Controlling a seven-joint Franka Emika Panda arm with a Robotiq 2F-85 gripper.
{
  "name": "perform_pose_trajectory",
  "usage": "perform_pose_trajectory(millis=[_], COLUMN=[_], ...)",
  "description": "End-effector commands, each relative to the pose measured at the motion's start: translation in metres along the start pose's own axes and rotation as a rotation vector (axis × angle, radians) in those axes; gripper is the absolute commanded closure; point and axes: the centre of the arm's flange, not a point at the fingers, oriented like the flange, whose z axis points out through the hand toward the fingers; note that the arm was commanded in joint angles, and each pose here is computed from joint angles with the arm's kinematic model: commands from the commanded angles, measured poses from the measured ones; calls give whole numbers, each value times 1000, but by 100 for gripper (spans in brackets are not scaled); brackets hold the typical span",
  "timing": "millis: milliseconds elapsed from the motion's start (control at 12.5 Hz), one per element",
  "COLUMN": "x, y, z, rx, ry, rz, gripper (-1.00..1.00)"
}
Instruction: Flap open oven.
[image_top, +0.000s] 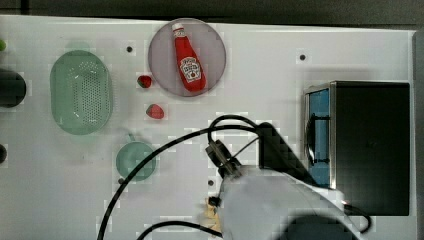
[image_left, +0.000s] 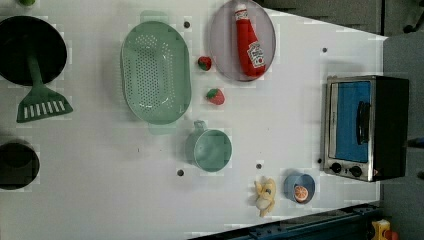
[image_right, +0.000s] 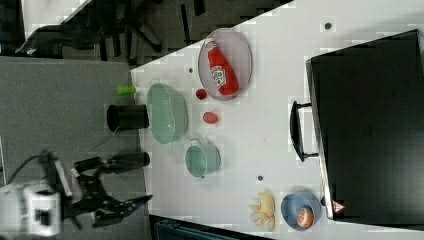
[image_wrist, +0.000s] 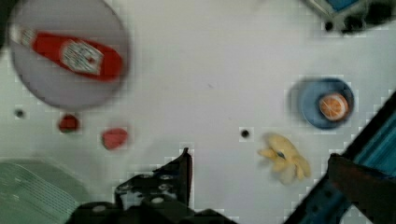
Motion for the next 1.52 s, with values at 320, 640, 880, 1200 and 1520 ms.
perform_pose_trajectory(millis=[320, 640, 880, 1200, 1520], x=[15, 26, 47, 89, 135], y=[-11, -3, 3, 22, 53], z=[19, 34, 54, 91, 132], rx=[-32, -54, -60, -93, -72], ry=[-31, -56, -60, -29, -8], rz=[53, 78, 56, -208, -461], gripper=[9, 65, 65, 65, 65])
